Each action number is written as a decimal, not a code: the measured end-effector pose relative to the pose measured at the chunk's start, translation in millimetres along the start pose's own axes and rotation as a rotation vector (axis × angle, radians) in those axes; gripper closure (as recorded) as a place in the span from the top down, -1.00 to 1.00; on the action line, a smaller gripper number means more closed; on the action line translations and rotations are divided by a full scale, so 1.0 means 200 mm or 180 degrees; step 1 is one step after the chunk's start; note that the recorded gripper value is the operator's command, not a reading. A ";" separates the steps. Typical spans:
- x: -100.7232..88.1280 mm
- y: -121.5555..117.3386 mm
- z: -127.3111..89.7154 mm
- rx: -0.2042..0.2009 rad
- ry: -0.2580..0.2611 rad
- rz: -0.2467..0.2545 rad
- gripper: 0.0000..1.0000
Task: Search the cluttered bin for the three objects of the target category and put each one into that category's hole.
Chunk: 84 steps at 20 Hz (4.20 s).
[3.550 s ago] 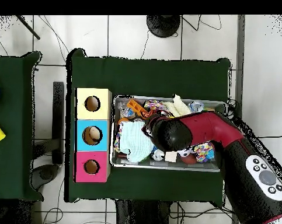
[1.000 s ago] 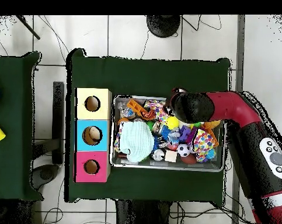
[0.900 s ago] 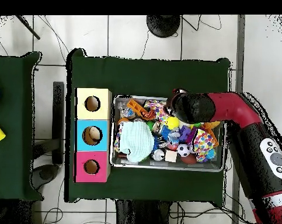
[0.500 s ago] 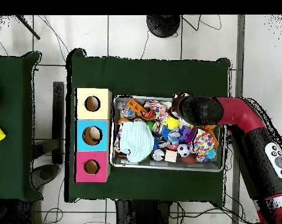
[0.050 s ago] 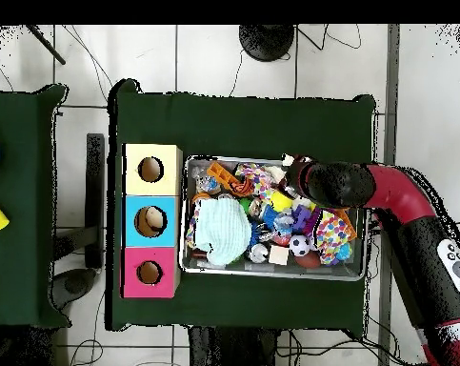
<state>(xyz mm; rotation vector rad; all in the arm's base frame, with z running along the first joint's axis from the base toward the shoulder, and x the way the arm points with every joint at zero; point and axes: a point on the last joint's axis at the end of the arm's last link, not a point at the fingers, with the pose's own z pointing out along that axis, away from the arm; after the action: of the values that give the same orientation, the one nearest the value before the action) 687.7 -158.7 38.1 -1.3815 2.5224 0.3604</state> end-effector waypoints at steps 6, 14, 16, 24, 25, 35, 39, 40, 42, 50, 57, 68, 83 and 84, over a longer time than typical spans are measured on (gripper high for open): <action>-0.03 0.03 0.01 -0.0077 -0.0153 -0.0034 1.00; -0.06 0.12 0.05 -0.0216 -0.0304 -0.0121 1.00; -0.06 0.13 0.06 -0.0230 -0.0316 -0.0128 1.00; -0.06 0.15 0.08 -0.0221 -0.0283 -0.0174 1.00; -0.05 0.15 0.09 -0.0213 -0.0268 -0.0188 1.00; -0.03 0.16 0.12 -0.0181 -0.0196 -0.0264 1.00; -0.03 0.16 0.12 -0.0181 -0.0196 -0.0266 1.00; -0.03 0.16 0.13 -0.0180 -0.0200 -0.0267 1.00; -0.03 0.16 0.13 -0.0158 -0.0231 -0.0265 1.00; -0.04 0.11 0.11 0.0010 -0.0406 -0.0226 1.00; -0.05 0.07 0.09 0.0130 -0.0528 -0.0203 1.00; -0.05 0.06 0.08 0.0148 -0.0557 -0.0209 1.00; -0.04 0.07 0.12 0.0032 -0.0543 -0.0223 1.00; -0.04 0.08 0.12 0.0019 -0.0543 -0.0229 1.00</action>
<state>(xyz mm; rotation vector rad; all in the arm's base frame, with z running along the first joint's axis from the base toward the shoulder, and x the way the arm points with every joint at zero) 680.9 -136.3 19.3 -1.3729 2.3289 0.4370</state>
